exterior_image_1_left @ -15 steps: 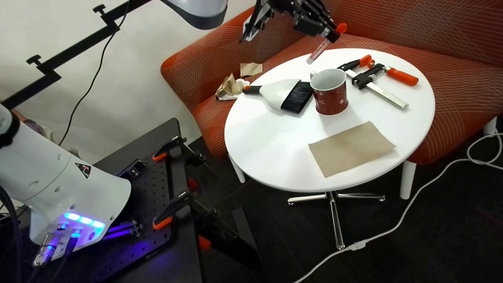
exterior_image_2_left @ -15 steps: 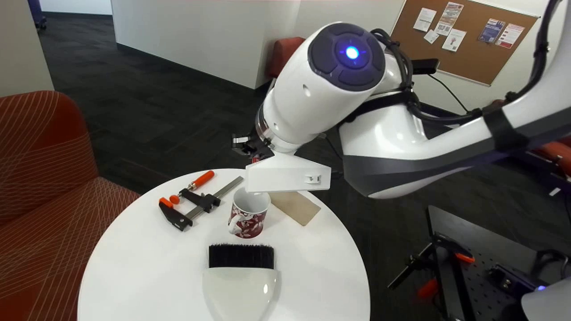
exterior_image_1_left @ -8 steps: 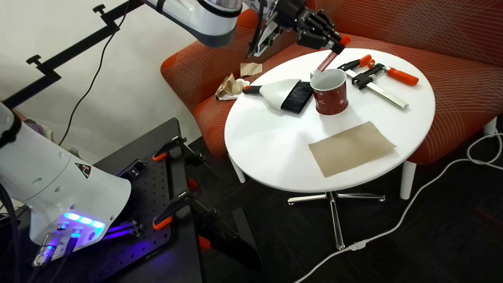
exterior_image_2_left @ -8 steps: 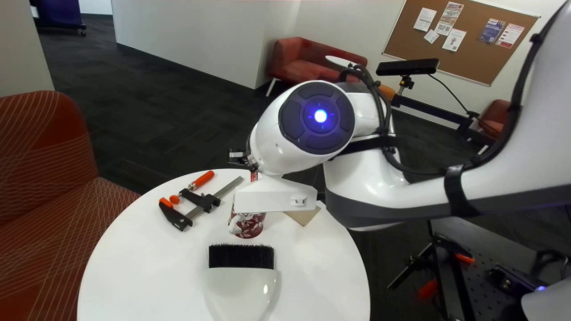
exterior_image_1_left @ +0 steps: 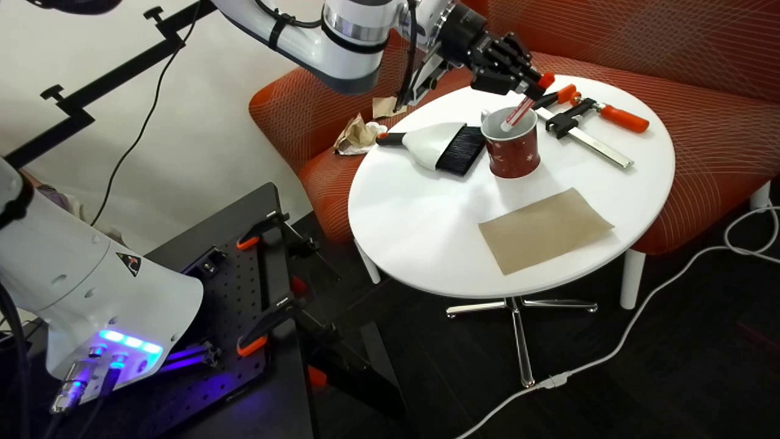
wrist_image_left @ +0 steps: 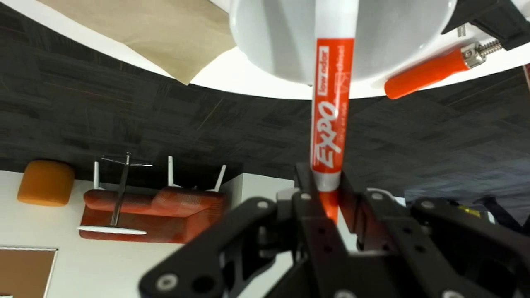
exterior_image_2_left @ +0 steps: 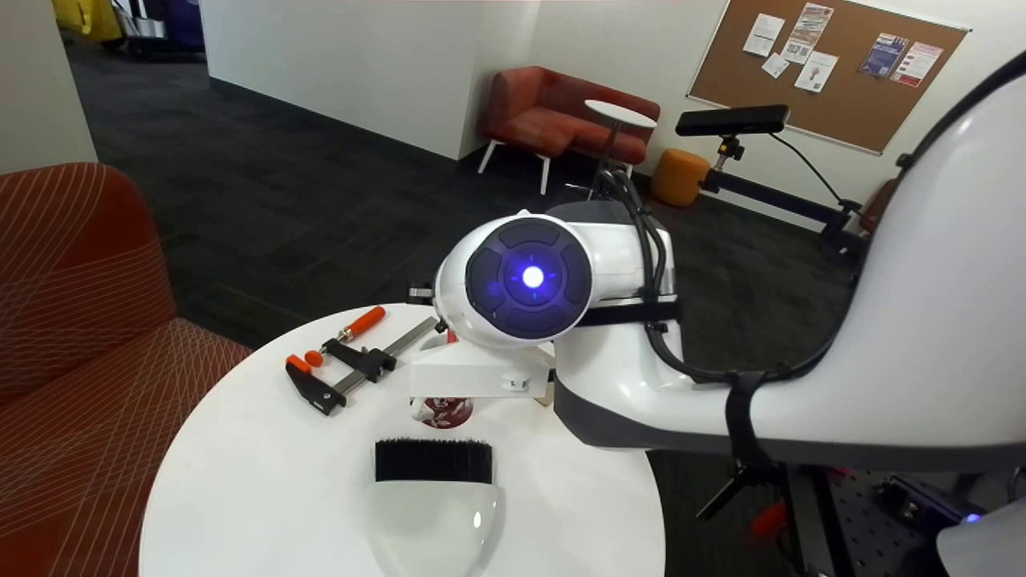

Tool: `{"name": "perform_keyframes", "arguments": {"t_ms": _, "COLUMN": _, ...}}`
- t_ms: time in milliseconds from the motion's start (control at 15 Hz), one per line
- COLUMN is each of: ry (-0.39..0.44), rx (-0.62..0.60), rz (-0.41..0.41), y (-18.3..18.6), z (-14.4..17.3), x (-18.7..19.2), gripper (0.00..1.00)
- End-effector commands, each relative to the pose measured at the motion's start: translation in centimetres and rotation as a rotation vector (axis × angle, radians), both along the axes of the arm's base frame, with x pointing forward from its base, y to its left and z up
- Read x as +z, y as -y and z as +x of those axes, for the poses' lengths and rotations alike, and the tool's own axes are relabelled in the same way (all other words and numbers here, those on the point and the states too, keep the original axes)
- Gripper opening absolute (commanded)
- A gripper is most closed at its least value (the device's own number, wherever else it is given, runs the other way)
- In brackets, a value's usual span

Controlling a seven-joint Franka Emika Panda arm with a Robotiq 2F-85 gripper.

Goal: Place the red marker inside the maroon mug, take the marker out of the mug then move the mug to the left

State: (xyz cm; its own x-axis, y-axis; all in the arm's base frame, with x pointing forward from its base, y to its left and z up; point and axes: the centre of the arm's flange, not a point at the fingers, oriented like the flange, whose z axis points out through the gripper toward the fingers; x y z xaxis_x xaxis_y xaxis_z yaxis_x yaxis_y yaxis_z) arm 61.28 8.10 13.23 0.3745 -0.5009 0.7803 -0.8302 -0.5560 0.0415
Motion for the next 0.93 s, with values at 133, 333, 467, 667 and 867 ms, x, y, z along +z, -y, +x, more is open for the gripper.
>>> {"name": "perform_keyframes", "arguments": {"t_ms": 133, "ry": 0.009, "rx": -0.027, "rz": -0.050, "y": -0.6, "z": 0.5, "x": -1.0, "gripper": 0.44}}
{"name": "perform_keyframes", "arguments": {"t_ms": 333, "ry": 0.015, "rx": -0.035, "rz": -0.041, "y": -0.5, "z": 0.2, "x": -0.5, "gripper": 0.58}}
{"name": "perform_keyframes", "arguments": {"t_ms": 467, "ry": 0.018, "rx": -0.035, "rz": -0.028, "y": -0.4, "z": 0.0, "x": 0.3, "gripper": 0.74}}
{"name": "perform_keyframes", "arguments": {"t_ms": 667, "ry": 0.018, "rx": -0.031, "rz": -0.021, "y": 0.2, "z": -0.4, "x": 2.0, "gripper": 0.98}}
{"name": "perform_keyframes", "arguments": {"t_ms": 867, "ry": -0.025, "rx": 0.007, "rz": 0.010, "y": 1.1, "z": -1.1, "x": 3.8, "gripper": 1.00}}
